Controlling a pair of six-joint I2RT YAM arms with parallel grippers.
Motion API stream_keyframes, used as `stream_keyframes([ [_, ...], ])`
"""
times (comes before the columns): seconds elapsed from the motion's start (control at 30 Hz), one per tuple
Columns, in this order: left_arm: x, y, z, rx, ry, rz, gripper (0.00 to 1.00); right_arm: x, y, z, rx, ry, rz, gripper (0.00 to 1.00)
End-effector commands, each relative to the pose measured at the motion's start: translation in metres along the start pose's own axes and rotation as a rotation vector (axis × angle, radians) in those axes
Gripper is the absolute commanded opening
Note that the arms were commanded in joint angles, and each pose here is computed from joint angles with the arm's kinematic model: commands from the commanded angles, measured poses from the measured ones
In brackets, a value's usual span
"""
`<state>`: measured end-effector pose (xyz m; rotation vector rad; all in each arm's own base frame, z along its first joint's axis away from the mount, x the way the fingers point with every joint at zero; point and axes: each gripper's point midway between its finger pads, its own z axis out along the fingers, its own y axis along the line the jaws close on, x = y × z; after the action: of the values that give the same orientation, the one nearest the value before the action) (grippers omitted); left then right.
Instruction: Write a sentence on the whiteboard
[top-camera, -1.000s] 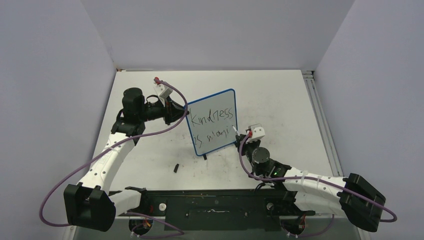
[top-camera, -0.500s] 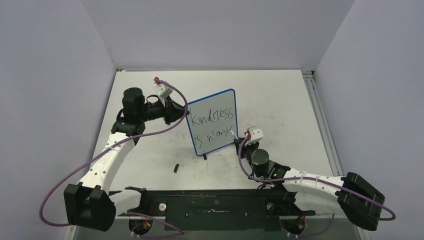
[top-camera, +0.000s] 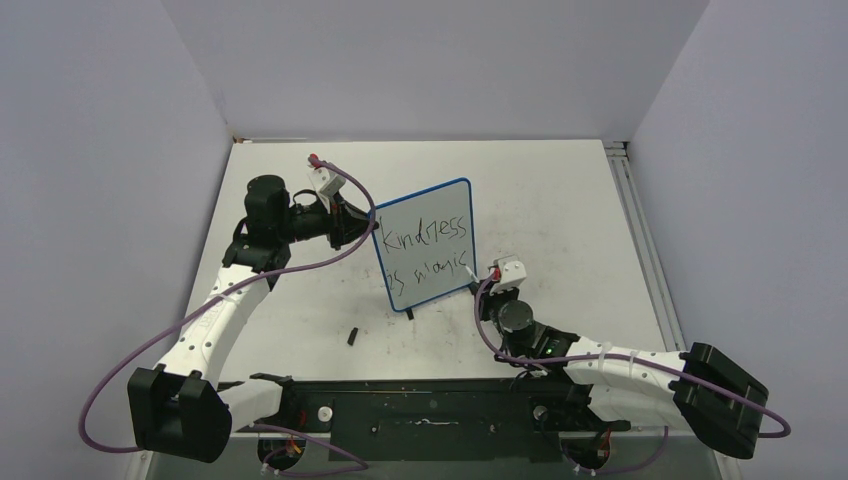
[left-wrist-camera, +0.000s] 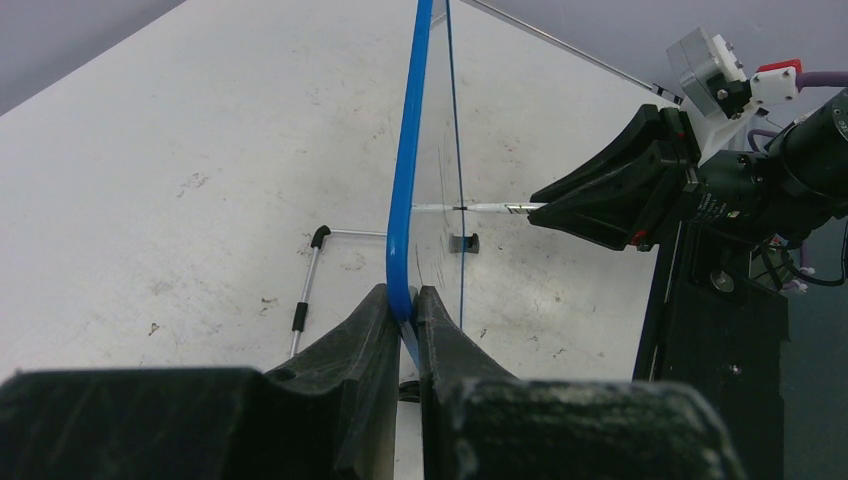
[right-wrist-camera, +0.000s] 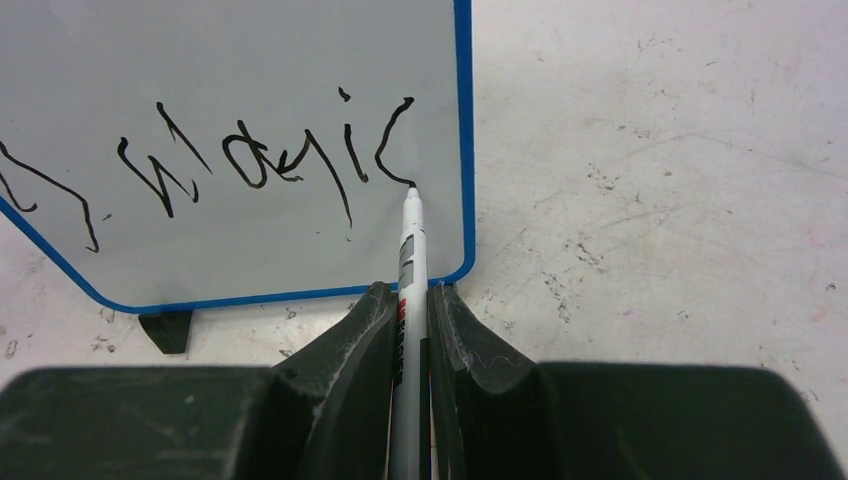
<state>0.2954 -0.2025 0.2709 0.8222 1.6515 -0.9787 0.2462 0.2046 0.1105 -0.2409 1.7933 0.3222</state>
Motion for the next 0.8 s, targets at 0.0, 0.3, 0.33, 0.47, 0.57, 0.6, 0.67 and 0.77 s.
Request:
stream_keyframes([
  [0.0,0.019,-0.003,0.001,0.019,0.06,-0.045,0.0,-0.009,-0.007,0.003,0.059,-0.023,0.03,0.05],
  [0.3,0.022,0.0,0.001,0.007,0.073,-0.075,0.01,-0.024,-0.004,-0.003,0.026,-0.064,0.05,0.05],
  [0.33,0.022,0.001,0.001,0.006,0.075,-0.079,0.04,-0.027,-0.004,-0.004,0.024,-0.072,0.052,0.05],
  [0.47,0.024,0.004,0.0,-0.004,0.078,-0.098,0.12,-0.038,-0.007,-0.01,0.021,-0.1,0.063,0.05],
  [0.57,0.024,0.004,-0.001,-0.006,0.079,-0.107,0.19,-0.045,-0.007,-0.013,0.02,-0.117,0.074,0.06],
  [0.6,0.025,0.004,-0.001,-0.007,0.08,-0.109,0.2,-0.047,-0.007,-0.014,0.017,-0.121,0.077,0.06],
  [0.67,0.024,0.004,-0.001,-0.009,0.079,-0.108,0.23,-0.05,-0.006,-0.015,0.012,-0.128,0.081,0.06],
  [0.77,0.025,0.004,-0.002,-0.01,0.08,-0.112,0.29,-0.053,-0.006,-0.017,0.009,-0.137,0.083,0.08],
])
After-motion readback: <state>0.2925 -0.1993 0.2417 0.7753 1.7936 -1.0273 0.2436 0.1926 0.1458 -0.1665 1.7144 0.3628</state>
